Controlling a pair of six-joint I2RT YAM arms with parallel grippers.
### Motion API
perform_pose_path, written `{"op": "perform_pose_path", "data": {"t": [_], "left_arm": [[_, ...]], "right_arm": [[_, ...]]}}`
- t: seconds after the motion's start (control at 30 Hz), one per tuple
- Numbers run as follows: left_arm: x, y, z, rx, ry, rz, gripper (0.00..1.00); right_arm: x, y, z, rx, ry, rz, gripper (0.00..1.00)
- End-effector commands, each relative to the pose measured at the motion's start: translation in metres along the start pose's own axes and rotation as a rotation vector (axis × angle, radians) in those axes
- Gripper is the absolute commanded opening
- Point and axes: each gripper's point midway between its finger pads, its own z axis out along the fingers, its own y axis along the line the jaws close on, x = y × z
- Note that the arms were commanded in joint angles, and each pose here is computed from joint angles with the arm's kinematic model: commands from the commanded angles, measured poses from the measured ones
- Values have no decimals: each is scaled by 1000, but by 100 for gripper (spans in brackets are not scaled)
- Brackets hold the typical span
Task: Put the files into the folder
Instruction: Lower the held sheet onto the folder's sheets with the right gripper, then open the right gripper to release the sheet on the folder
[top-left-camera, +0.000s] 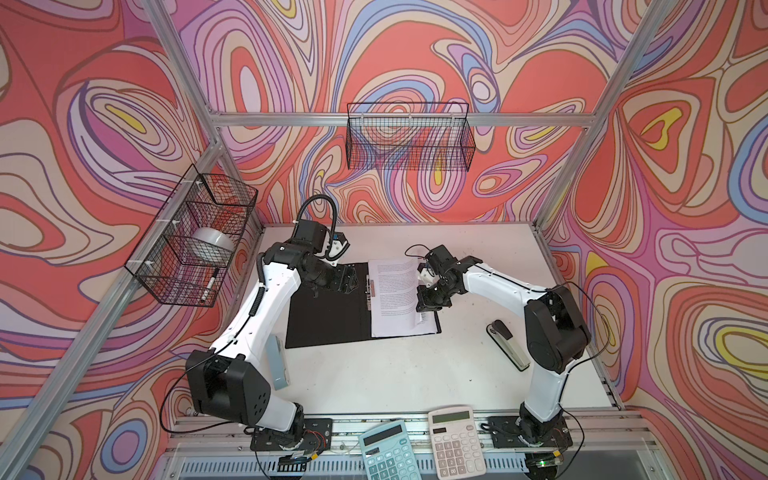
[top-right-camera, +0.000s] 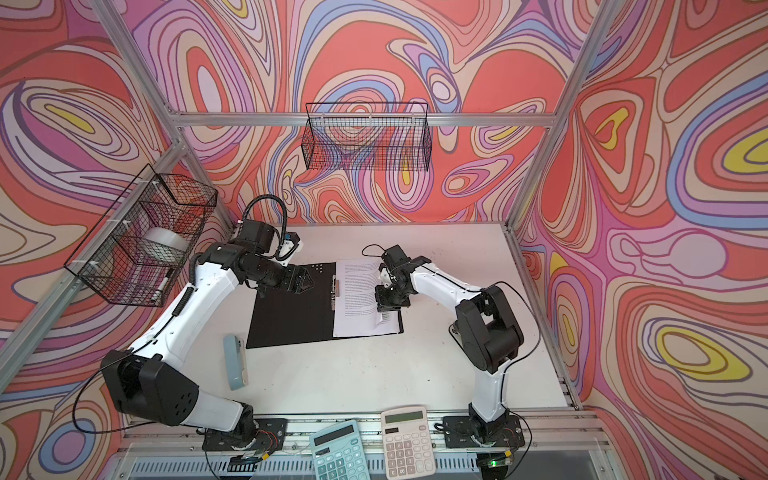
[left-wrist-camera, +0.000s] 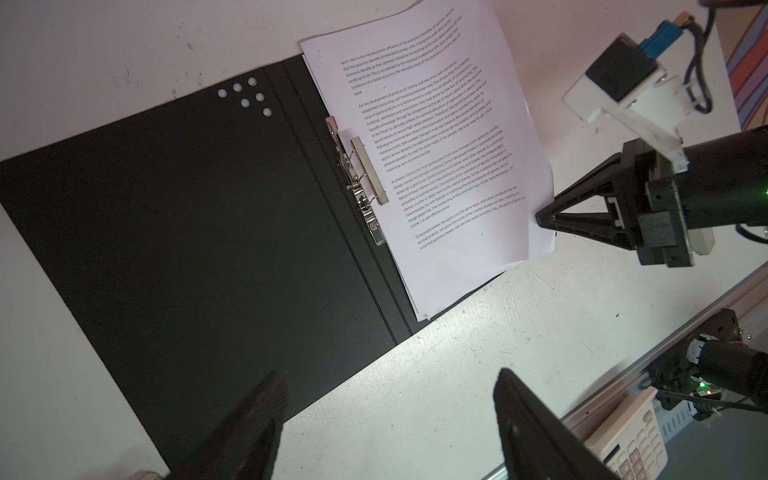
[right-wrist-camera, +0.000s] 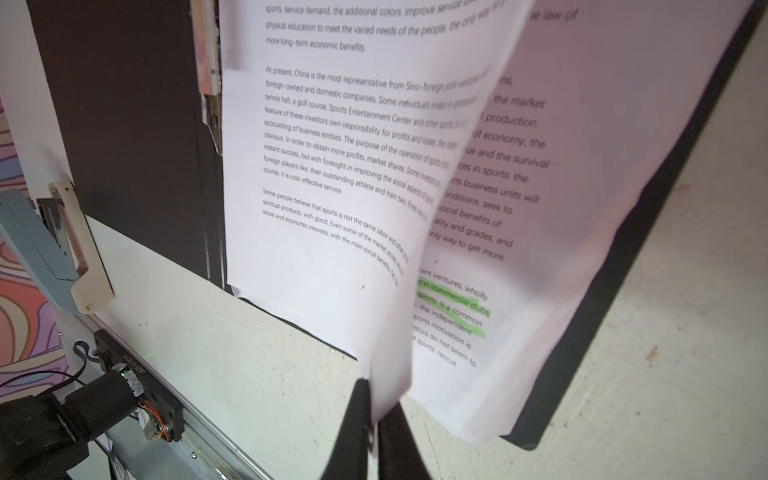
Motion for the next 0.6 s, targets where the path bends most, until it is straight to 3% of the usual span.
{"op": "perform_pose_path", "data": {"t": [0.0, 0.17, 0.57], "left_arm": [[1, 0, 0, 6, 7, -10, 79], [1, -1, -1, 11, 6, -12, 79], [2, -4, -4, 24, -5, -12, 79]], "right_arm": [[-1, -6, 0, 36, 3, 12, 12], [1, -20, -6, 118, -13, 18, 25], [4, -35, -22, 231, -20, 28, 31]]}}
